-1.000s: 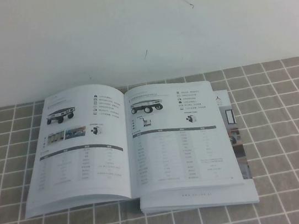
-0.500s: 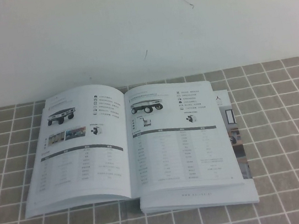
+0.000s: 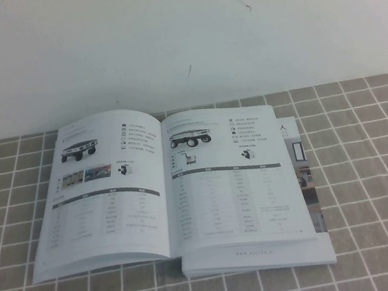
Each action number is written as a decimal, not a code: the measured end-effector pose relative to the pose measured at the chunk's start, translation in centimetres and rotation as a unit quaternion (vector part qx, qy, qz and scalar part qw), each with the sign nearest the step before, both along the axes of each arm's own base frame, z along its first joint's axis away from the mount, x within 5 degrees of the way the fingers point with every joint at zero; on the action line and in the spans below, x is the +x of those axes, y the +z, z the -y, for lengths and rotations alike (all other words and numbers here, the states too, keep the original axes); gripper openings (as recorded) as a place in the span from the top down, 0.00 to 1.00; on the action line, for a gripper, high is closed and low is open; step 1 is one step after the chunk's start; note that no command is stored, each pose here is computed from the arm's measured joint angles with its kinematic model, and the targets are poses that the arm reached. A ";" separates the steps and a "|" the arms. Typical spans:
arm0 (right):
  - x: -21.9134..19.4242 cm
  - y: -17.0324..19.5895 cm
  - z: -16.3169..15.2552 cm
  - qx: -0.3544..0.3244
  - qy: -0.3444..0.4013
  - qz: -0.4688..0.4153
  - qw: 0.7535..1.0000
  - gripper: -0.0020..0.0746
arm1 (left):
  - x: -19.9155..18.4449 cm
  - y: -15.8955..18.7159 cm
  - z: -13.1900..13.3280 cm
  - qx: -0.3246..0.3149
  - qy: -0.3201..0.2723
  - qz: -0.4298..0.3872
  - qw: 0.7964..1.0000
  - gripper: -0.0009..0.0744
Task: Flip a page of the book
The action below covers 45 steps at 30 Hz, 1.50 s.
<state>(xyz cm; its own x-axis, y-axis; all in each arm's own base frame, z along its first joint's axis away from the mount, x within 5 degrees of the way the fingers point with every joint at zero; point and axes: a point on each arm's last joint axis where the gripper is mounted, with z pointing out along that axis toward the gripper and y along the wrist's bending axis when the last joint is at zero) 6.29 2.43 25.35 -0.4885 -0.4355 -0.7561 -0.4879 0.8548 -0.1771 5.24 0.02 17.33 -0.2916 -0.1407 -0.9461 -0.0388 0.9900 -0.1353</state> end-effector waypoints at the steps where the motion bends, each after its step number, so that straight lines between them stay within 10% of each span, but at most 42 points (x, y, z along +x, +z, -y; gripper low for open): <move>1: 0.0 0.0 0.0 0.000 0.000 0.000 1.000 0.98 | 0.0 0.0 0.0 0.000 0.000 0.000 1.000 0.99; 17: -0.4 0.2 0.4 -0.001 -0.007 0.019 1.000 0.98 | 0.0 0.0 0.0 -0.001 0.000 0.000 1.000 0.99; 31: -1.1 -5.3 3.0 0.031 -0.218 0.239 0.946 0.98 | 0.0 0.0 0.0 -0.001 0.001 0.000 1.000 0.99; 45: -1.2 -8.7 3.1 0.021 -0.240 0.162 0.957 0.98 | 0.0 0.0 0.0 -0.001 0.001 0.000 1.000 0.99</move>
<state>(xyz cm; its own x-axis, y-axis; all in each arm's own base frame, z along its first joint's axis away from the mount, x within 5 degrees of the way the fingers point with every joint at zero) 5.05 -0.69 16.65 -0.3623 -0.1863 -0.9132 0.0369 0.9762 -0.2138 5.24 0.03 17.33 -0.2914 -0.1429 -0.9459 -0.0408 0.9897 -0.1370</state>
